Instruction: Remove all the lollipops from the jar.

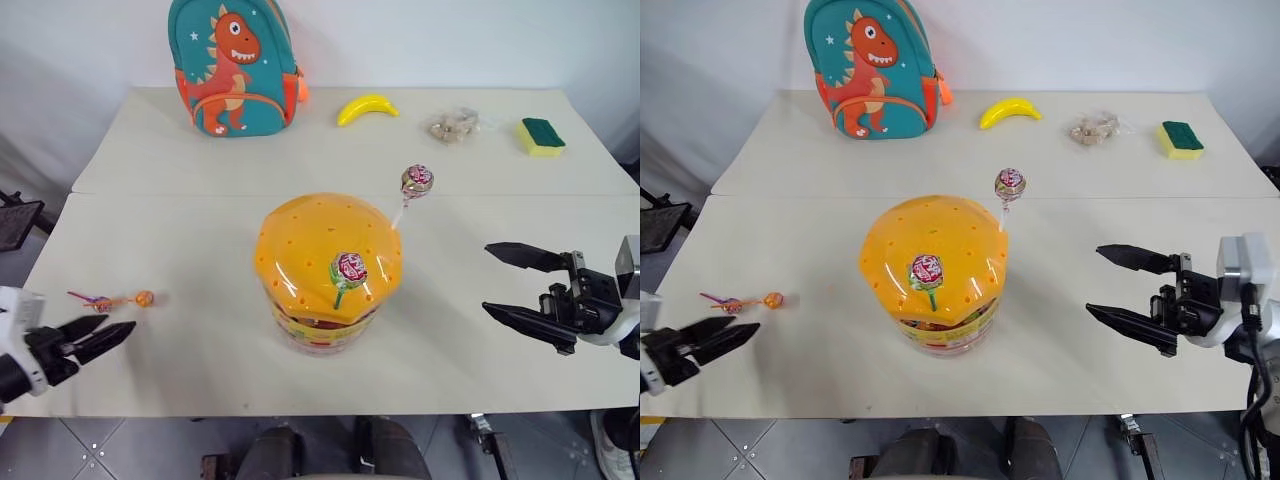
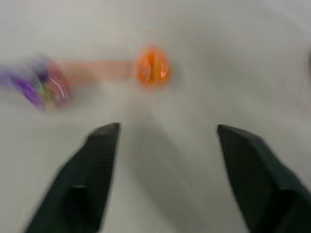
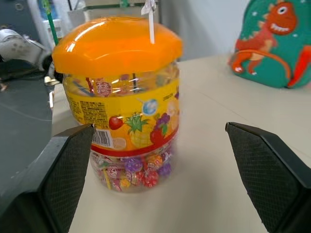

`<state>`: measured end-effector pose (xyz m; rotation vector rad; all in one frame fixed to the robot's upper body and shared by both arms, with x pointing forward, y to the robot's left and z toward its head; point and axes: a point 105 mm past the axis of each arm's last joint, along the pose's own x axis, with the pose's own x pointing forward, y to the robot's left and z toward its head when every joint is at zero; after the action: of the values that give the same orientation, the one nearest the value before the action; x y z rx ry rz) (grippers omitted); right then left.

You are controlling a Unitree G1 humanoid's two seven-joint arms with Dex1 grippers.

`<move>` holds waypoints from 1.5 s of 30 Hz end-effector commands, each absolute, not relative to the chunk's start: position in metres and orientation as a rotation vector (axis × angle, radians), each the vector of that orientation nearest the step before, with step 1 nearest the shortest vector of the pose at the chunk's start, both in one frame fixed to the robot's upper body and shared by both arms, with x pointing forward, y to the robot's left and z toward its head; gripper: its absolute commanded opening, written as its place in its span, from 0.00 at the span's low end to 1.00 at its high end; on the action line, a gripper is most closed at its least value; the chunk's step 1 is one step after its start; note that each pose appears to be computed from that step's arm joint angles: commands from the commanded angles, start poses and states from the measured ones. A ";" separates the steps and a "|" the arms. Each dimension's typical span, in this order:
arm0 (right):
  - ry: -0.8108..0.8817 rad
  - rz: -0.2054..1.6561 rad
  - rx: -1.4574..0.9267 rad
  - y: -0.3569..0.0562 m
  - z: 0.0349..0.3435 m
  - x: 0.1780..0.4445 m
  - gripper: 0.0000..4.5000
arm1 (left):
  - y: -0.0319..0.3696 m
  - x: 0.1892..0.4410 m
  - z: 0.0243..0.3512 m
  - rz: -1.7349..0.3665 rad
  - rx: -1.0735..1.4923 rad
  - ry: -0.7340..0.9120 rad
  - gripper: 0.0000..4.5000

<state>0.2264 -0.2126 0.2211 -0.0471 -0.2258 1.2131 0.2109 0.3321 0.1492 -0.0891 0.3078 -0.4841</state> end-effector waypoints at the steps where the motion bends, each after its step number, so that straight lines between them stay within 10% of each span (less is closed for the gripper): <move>1: -0.334 1.250 -0.036 -0.199 0.244 0.220 1.00 | 0.327 0.209 0.188 -0.616 -0.006 0.065 0.87; 10: -0.281 1.329 0.137 -0.136 0.272 0.245 1.00 | 0.217 0.219 0.266 -1.100 0.008 -0.278 1.00; 19: -0.256 1.390 0.160 -0.099 0.279 0.250 1.00 | 0.188 0.214 0.271 -1.226 -0.016 -0.273 1.00; 33: -0.349 1.449 0.179 -0.101 0.296 0.245 0.03 | 0.193 0.211 0.264 -1.262 -0.011 -0.240 1.00; 40: -0.483 1.186 0.241 -0.162 0.340 0.271 0.01 | 0.192 0.212 0.261 -1.304 0.002 -0.231 1.00; 45: 0.025 0.780 -0.160 -0.246 0.265 0.311 0.01 | 0.193 0.210 0.250 -1.358 0.086 -0.168 1.00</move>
<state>0.3063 -0.2284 0.2842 -0.0576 -0.0753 0.8436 0.2143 0.1941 0.2484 0.0281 -0.1619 -1.3305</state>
